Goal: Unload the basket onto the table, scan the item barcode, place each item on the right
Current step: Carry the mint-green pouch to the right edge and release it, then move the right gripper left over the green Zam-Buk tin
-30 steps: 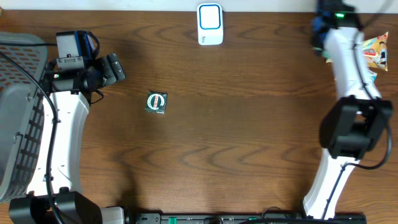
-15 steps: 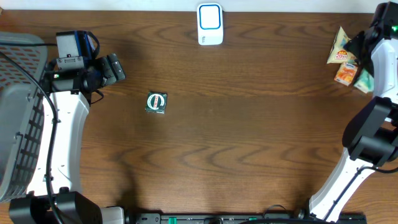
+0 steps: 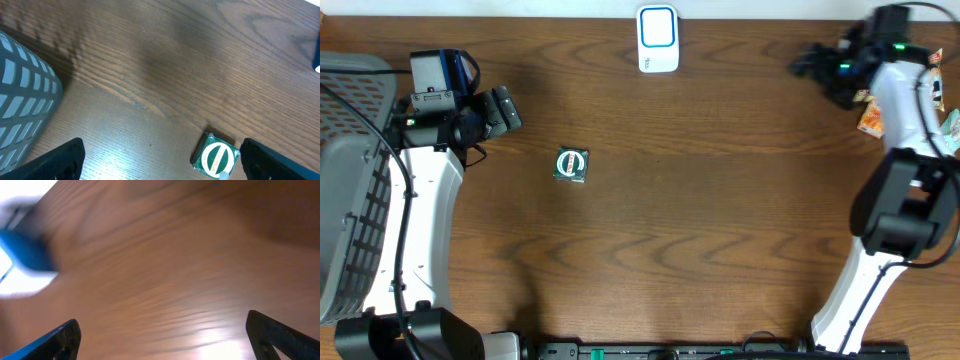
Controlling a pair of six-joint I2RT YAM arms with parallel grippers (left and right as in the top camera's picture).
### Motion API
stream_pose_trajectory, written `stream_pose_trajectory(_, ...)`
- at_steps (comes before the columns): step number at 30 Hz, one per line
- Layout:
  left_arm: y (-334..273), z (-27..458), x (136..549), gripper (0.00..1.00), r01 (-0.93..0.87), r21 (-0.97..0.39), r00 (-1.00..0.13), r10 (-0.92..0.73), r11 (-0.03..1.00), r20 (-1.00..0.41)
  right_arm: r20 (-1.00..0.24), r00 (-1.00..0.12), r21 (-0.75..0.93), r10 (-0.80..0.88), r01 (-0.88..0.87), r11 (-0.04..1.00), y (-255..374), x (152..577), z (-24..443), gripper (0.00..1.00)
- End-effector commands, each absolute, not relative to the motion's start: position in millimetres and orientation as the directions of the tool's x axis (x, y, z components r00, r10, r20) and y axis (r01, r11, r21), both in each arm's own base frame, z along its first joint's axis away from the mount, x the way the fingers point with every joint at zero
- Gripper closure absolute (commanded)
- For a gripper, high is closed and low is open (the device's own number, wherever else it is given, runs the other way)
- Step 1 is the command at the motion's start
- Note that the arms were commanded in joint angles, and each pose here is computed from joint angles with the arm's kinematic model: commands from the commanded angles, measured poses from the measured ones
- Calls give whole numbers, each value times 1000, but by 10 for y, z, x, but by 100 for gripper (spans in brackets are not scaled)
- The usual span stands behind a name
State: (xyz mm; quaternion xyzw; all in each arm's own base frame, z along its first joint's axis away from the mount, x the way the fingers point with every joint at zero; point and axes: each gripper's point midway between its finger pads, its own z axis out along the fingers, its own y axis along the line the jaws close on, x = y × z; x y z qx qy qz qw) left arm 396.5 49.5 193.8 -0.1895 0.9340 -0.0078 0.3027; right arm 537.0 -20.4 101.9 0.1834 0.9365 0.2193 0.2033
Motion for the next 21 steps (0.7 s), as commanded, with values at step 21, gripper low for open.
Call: stream_pose_trajectory(21,519,1897,3951,2,-364,-126,-746,-370,923,-553,-510,-838,351,-194,-409,843,3462,4618,1098,1)
